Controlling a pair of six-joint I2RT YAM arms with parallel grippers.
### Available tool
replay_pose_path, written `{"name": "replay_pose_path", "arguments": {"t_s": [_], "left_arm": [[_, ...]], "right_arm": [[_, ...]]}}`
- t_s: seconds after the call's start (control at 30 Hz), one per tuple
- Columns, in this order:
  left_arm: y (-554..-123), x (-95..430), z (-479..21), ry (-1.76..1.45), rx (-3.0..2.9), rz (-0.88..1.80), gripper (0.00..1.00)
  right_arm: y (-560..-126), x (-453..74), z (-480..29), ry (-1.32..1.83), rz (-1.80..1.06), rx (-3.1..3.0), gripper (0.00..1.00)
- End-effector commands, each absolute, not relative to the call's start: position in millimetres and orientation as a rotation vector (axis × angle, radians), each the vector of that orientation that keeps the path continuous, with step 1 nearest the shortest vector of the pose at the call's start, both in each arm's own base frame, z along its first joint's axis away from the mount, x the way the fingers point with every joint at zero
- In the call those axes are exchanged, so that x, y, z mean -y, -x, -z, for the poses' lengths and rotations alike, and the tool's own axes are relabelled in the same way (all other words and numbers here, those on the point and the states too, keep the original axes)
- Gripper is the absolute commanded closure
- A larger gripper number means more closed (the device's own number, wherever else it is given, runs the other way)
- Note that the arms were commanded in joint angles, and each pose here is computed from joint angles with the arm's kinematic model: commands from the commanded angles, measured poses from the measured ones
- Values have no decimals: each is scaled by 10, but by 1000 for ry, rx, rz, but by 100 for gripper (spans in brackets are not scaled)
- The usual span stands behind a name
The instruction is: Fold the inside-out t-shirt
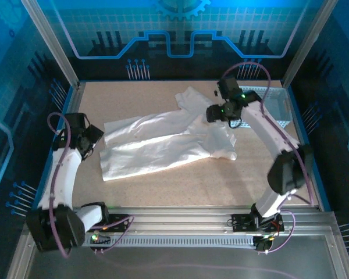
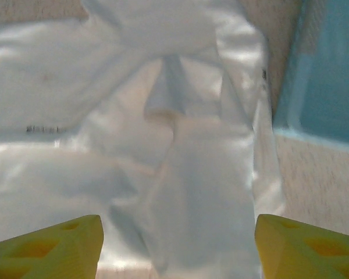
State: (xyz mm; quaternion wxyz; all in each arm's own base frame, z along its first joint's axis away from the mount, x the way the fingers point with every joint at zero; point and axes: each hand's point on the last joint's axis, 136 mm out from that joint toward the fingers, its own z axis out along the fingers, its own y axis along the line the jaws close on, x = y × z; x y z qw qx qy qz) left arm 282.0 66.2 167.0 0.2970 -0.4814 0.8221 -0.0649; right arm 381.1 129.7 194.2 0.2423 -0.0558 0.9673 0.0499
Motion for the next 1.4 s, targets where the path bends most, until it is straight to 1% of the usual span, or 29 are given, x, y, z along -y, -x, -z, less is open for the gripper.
{"name": "replay_pose_path", "arguments": {"t_s": [0.0,0.13,0.2,0.3,0.37,0.47,0.57,0.6,0.67,0.73,0.77,0.87,0.97,1.03,1.17,1.23,1.37], "left_arm": [[-2641,-124,-1475,1178,-2334,307,17],[-2527,426,-1069,1075,-2480,416,19],[-2482,530,-871,1069,-2531,412,19],[-2425,599,-630,1084,-2581,410,19],[-2384,592,-524,1102,-2592,397,19],[-2332,529,-416,1114,-2600,341,19],[-2291,436,-315,1144,-2613,274,20],[-2279,391,-289,1166,-2609,251,20],[-2277,331,-237,1213,-2594,256,23],[-2249,242,-193,1268,-2574,234,28],[-2250,210,-183,1283,-2564,231,29],[-2232,112,-124,1339,-2551,210,33],[-2201,39,-29,1403,-2546,206,42],[-2203,15,-4,1433,-2545,219,49],[-2170,-90,7,1486,-2523,175,58],[-2154,-141,31,1525,-2504,172,66],[-2159,-253,30,1568,-2465,150,82]], "right_arm": [[-3357,-1243,-1733,111,-194,-2696,30],[-2952,-1157,-1341,56,-275,-2761,31],[-2852,-1086,-1176,26,-240,-2795,30],[-2772,-903,-983,-45,-139,-2830,25],[-2776,-869,-893,-114,-187,-2833,25],[-2836,-980,-828,-158,-314,-2810,27],[-2979,-1085,-810,-221,-425,-2778,30],[-2951,-1083,-707,-250,-437,-2796,31],[-3002,-1070,-642,-308,-448,-2796,32],[-3049,-1038,-569,-378,-458,-2797,35],[-3063,-1018,-533,-400,-452,-2800,36],[-3088,-863,-430,-464,-343,-2801,38],[-3160,-768,-376,-496,-311,-2786,52],[-3204,-701,-365,-500,-281,-2779,64],[-3232,-579,-384,-504,-254,-2755,88],[-3246,-494,-408,-522,-254,-2740,100],[-3275,-312,-517,-529,-241,-2700,100]]}}
